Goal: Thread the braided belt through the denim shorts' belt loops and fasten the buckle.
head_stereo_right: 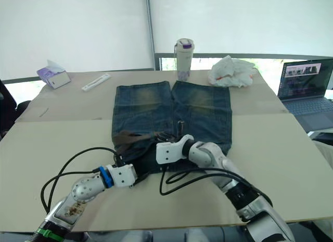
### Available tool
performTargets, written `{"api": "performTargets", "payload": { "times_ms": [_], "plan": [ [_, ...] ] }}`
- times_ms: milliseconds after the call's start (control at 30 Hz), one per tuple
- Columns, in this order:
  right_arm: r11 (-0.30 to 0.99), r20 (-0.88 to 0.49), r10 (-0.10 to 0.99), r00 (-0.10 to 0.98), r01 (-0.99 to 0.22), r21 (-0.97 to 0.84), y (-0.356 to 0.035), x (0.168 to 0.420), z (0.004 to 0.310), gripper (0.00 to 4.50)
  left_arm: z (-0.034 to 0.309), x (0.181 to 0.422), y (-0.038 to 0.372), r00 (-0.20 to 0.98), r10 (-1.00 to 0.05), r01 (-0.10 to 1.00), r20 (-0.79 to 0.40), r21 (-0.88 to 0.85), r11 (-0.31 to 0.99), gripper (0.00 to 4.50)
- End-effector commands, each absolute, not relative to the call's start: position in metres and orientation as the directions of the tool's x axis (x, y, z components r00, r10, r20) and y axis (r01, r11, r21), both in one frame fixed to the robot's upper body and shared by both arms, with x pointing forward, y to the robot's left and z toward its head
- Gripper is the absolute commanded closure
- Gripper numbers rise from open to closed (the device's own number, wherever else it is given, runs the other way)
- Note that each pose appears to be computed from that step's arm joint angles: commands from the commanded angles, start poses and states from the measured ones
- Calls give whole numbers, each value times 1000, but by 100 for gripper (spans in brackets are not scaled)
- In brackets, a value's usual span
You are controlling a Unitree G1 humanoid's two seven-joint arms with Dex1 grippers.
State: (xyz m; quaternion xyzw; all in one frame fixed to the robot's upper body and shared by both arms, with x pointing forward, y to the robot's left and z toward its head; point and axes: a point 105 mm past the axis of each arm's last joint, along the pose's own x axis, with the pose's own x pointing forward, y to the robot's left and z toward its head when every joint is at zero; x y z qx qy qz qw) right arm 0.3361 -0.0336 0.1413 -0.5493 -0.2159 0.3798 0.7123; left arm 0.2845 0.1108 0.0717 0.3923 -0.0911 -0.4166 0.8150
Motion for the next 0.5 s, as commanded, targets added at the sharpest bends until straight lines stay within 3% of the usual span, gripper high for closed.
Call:
{"api": "performTargets", "payload": {
  "times_ms": [33, 267, 433, 500],
  "plan": [
    [187, -3, 764, 645, -227, -956, -43, 339, 166, 450, 57, 288, 118, 650, -721, 641, -239, 682, 352, 5],
    [209, -84, 794, 601, -401, -892, -42, 326, 148, 450, 45, 284, 121, 630, -716, 721, -301, 569, 395, 5],
    [223, -85, 796, 599, -421, -879, -38, 326, 147, 450, 84, 275, 118, 626, -775, 738, -87, 389, 552, 5],
    [224, -82, 795, 601, -417, -881, -37, 327, 148, 450, 86, 271, 124, 638, -767, 751, -73, 281, 598, 5]
  ]
}}
